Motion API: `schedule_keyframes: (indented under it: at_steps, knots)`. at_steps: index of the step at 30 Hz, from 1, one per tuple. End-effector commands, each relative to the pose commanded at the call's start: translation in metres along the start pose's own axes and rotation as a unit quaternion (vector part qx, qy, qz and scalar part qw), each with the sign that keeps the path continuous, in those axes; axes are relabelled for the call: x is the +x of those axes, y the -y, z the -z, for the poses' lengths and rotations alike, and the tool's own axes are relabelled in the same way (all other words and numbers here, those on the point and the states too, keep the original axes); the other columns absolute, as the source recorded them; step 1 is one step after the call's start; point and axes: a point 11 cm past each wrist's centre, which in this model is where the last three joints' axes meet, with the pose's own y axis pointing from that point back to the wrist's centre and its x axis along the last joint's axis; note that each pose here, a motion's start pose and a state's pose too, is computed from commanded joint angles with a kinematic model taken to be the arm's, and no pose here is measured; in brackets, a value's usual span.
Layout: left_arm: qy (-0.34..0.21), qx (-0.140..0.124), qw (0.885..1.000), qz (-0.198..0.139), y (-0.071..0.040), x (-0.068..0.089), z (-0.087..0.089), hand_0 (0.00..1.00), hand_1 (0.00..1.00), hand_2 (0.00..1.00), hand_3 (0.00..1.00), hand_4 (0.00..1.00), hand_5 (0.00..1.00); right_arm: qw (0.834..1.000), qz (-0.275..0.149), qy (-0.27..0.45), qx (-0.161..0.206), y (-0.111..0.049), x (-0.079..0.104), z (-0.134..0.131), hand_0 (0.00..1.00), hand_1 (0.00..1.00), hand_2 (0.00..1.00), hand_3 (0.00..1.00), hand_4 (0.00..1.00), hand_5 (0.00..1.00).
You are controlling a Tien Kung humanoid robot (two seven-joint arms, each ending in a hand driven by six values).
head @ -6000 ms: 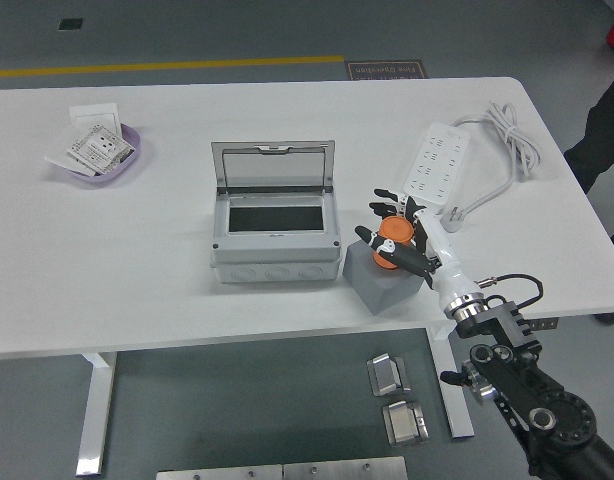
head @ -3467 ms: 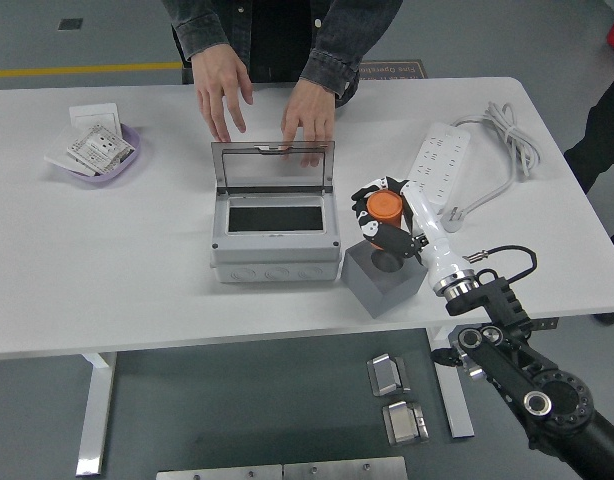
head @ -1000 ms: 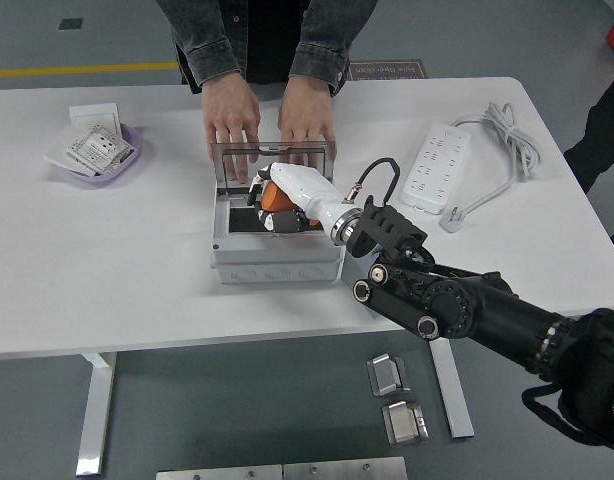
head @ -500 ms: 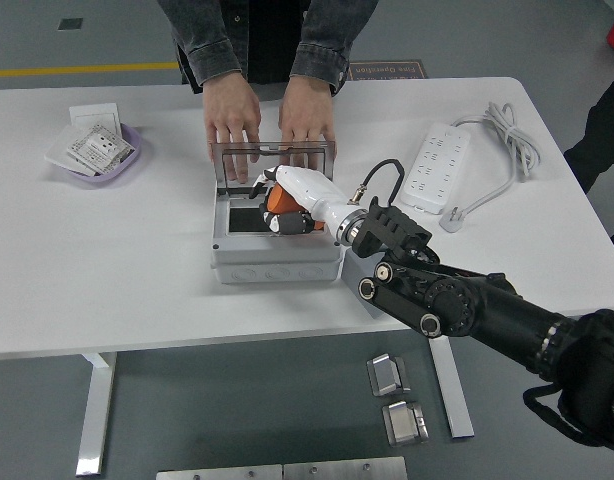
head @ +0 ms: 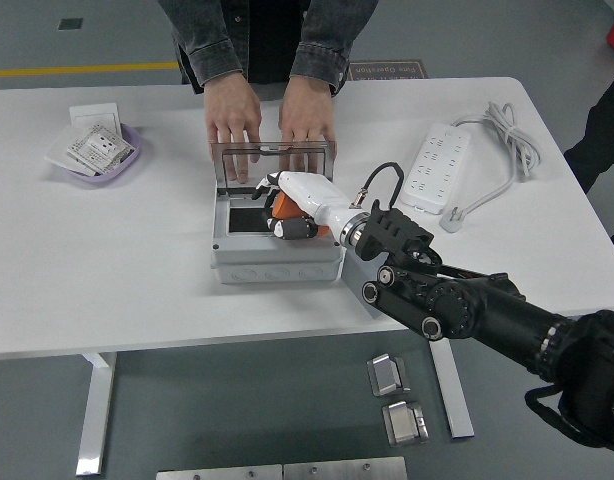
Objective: Pick up the cylinder from the cube,place it in the box,flap close box
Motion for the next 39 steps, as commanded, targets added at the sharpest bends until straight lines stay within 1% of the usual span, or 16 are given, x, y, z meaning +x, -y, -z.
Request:
schedule_keyframes:
  at_steps: [3,4,9,10,15,16,21,22,23,27,28,33,34,39]
  knots:
    - [0.005,0.000,1.000,0.002,0.000,-0.001,-0.001,0.699,0.707,0.673,0.786,0.760,0.462,1.000,-0.001,0.000,0.002,0.000,0.001,0.000,0.284,0.456,0.582,0.666,0.681,0.016]
    - [0.006,0.000,1.000,0.002,0.000,-0.002,-0.001,0.699,0.706,0.674,0.785,0.757,0.459,1.000,-0.001,0.000,0.003,0.000,0.002,0.000,0.298,0.448,0.570,0.682,0.766,0.076]
    - [0.014,0.002,1.000,0.002,0.000,-0.003,-0.001,0.699,0.706,0.674,0.785,0.757,0.459,1.000,-0.004,0.000,0.007,0.001,0.004,0.001,0.298,0.448,0.570,0.682,0.766,0.076]
    - [0.015,0.002,1.000,0.002,0.000,-0.003,-0.001,0.698,0.704,0.666,0.782,0.756,0.454,1.000,-0.004,0.000,0.008,0.001,0.004,0.001,0.304,0.431,0.567,0.686,0.787,0.112]
    - [0.019,0.005,1.000,0.003,0.000,-0.004,0.001,0.698,0.704,0.666,0.782,0.756,0.454,1.000,-0.005,0.000,0.012,0.002,0.006,0.003,0.304,0.431,0.567,0.686,0.787,0.112]
    - [0.019,0.006,1.000,0.003,0.000,-0.004,0.001,0.695,0.701,0.652,0.779,0.753,0.447,1.000,-0.006,0.001,0.013,0.002,0.007,0.004,0.318,0.413,0.551,0.708,0.878,0.209]
    - [0.023,0.007,1.000,0.005,0.000,-0.005,0.002,0.695,0.701,0.652,0.779,0.753,0.447,1.000,-0.009,0.002,0.017,0.004,0.012,0.005,0.318,0.413,0.551,0.708,0.878,0.209]
    - [0.024,0.008,1.000,0.005,0.000,-0.006,0.002,0.694,0.694,0.627,0.768,0.751,0.433,1.000,-0.009,0.002,0.017,0.004,0.013,0.005,0.320,0.409,0.537,0.708,0.891,0.236]
    - [0.024,0.008,1.000,0.006,0.000,-0.006,0.002,0.694,0.694,0.627,0.768,0.751,0.433,1.000,-0.009,0.003,0.017,0.004,0.014,0.005,0.320,0.409,0.537,0.708,0.891,0.236]
    - [0.026,0.008,1.000,0.006,0.000,-0.006,0.002,0.694,0.694,0.627,0.768,0.751,0.433,1.000,-0.008,0.006,0.016,0.004,0.015,0.004,0.320,0.409,0.537,0.708,0.891,0.236]
    - [0.026,0.008,1.000,0.007,0.000,-0.007,0.002,0.692,0.689,0.598,0.748,0.751,0.430,1.000,-0.007,0.006,0.016,0.004,0.014,0.003,0.485,0.480,0.555,0.712,0.900,0.238]
    - [0.026,0.008,1.000,0.006,0.001,-0.007,0.003,0.692,0.689,0.598,0.748,0.751,0.430,1.000,-0.004,0.008,0.016,0.003,0.012,0.003,0.485,0.480,0.555,0.712,0.900,0.238]
    - [0.026,0.009,1.000,0.006,0.001,-0.007,0.003,0.690,0.685,0.583,0.740,0.749,0.426,1.000,-0.005,0.009,0.017,0.003,0.012,0.003,0.718,0.668,0.631,0.720,0.901,0.247]
    - [0.028,0.010,1.000,0.007,0.001,-0.007,0.004,0.690,0.685,0.583,0.740,0.749,0.426,1.000,-0.010,0.013,0.021,0.005,0.017,0.006,0.718,0.668,0.631,0.720,0.901,0.247]
